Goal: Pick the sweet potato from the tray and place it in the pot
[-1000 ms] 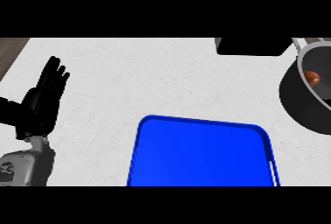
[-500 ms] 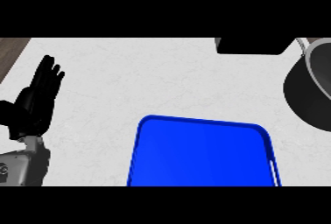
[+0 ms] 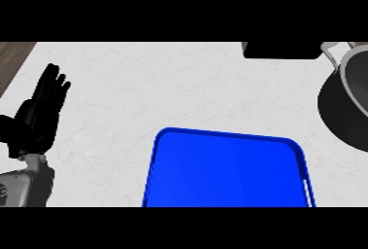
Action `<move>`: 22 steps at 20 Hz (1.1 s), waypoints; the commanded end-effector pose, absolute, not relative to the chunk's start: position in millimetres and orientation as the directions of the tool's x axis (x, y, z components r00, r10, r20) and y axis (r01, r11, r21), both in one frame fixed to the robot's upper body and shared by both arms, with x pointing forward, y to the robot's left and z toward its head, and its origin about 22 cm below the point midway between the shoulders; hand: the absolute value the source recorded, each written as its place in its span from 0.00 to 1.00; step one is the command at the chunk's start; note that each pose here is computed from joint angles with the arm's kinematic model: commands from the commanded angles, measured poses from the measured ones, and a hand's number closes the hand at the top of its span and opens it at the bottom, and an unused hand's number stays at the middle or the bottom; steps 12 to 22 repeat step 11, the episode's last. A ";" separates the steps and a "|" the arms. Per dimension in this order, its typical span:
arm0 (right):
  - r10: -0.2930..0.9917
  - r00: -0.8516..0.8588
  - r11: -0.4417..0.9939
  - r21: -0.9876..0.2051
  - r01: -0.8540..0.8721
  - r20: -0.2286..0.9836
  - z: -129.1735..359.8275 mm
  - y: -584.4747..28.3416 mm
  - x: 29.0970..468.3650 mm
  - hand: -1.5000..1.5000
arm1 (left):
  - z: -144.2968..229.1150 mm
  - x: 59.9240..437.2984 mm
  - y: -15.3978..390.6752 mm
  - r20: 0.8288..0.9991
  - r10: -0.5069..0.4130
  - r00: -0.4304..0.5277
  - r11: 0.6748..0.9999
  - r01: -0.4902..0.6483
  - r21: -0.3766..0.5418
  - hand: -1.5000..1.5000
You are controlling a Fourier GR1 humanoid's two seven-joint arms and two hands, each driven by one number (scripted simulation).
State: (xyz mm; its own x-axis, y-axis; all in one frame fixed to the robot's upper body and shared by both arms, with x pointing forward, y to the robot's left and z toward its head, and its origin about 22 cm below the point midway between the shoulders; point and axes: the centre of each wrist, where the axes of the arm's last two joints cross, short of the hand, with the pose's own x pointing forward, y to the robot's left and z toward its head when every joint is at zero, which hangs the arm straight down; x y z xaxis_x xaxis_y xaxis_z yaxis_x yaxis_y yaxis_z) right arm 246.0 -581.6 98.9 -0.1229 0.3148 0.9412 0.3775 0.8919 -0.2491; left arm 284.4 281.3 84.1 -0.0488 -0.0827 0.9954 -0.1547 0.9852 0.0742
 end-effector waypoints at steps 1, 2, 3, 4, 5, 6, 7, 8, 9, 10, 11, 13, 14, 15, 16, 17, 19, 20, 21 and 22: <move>0.290 -0.129 0.902 -0.225 0.369 0.948 96.6 -598.6 219.5 0.00 | 83.0 288.9 263.7 0.996 -0.073 -0.059 0.986 -0.152 0.063 0.50; 0.306 -0.121 0.900 -0.245 0.360 0.944 111.0 -603.1 220.4 0.00 | 73.9 288.8 278.3 0.995 -0.092 -0.050 0.985 -0.153 0.083 0.50; 0.320 -0.138 0.896 -0.253 0.365 0.937 96.1 -607.7 201.1 0.00 | 78.4 282.1 287.3 0.996 -0.064 -0.058 0.987 -0.149 0.055 0.50; 0.315 -0.101 0.902 -0.264 0.341 0.944 109.4 -612.0 202.0 0.00 | 76.9 288.4 269.4 0.994 -0.077 -0.075 0.984 -0.164 0.064 0.50; 0.341 -0.113 0.888 -0.280 0.364 0.933 108.8 -607.2 211.2 0.00 | 79.9 288.8 273.4 0.995 -0.087 -0.057 0.986 -0.147 0.078 0.50; 0.317 -0.121 0.902 -0.259 0.345 0.941 116.6 -611.2 208.6 0.00 | 80.3 280.2 279.0 0.995 -0.083 -0.058 0.987 -0.141 0.074 0.50; 0.327 -0.129 0.900 -0.268 0.343 0.936 108.1 -608.8 207.7 0.00 | 87.4 287.0 266.0 0.996 -0.073 -0.043 0.986 -0.153 0.065 0.50; 0.335 -0.126 0.896 -0.274 0.351 0.934 112.0 -617.2 192.8 0.00 | 88.3 289.2 270.7 0.993 -0.098 -0.060 0.983 -0.161 0.088 0.50; 0.333 -0.118 0.897 -0.276 0.346 0.935 118.4 -615.3 201.4 0.00 | 91.6 295.2 268.5 0.994 -0.087 -0.063 0.986 -0.149 0.076 0.50; 0.317 -0.127 0.902 -0.257 0.347 0.940 117.2 -616.7 197.8 0.00 | 80.4 279.1 278.1 0.997 -0.064 -0.038 0.988 -0.144 0.058 0.50; 0.326 -0.123 0.899 -0.268 0.346 0.937 121.1 -616.9 199.7 0.00 | 83.3 289.5 274.3 0.996 -0.081 -0.042 0.987 -0.142 0.074 0.50; 0.326 -0.123 0.899 -0.268 0.346 0.937 121.1 -616.9 199.7 0.00 | 83.3 289.5 274.3 0.996 -0.081 -0.042 0.987 -0.142 0.074 0.50; 0.326 -0.123 0.899 -0.268 0.346 0.937 121.1 -616.9 199.7 0.00 | 83.3 289.5 274.3 0.996 -0.081 -0.042 0.987 -0.142 0.074 0.50; 0.326 -0.123 0.899 -0.268 0.346 0.937 121.1 -616.9 199.7 0.00 | 83.3 289.5 274.3 0.996 -0.081 -0.042 0.987 -0.142 0.074 0.50; 0.326 -0.123 0.899 -0.268 0.346 0.937 121.1 -616.9 199.7 0.00 | 83.3 289.5 274.3 0.996 -0.081 -0.042 0.987 -0.142 0.074 0.50; 0.326 -0.123 0.899 -0.268 0.346 0.937 121.1 -616.9 199.7 0.00 | 83.3 289.5 274.3 0.996 -0.081 -0.042 0.987 -0.142 0.074 0.50; 0.326 -0.123 0.899 -0.268 0.346 0.937 121.1 -616.9 199.7 0.00 | 83.3 289.5 274.3 0.996 -0.081 -0.042 0.987 -0.142 0.074 0.50; 0.326 -0.123 0.899 -0.268 0.346 0.937 121.1 -616.9 199.7 0.00 | 83.3 289.5 274.3 0.996 -0.081 -0.042 0.987 -0.142 0.074 0.50; 0.326 -0.123 0.899 -0.268 0.346 0.937 121.1 -616.9 199.7 0.00 | 83.3 289.5 274.3 0.996 -0.081 -0.042 0.987 -0.142 0.074 0.50; 0.326 -0.123 0.899 -0.268 0.346 0.937 121.1 -616.9 199.7 0.00 | 83.3 289.5 274.3 0.996 -0.081 -0.042 0.987 -0.142 0.074 0.50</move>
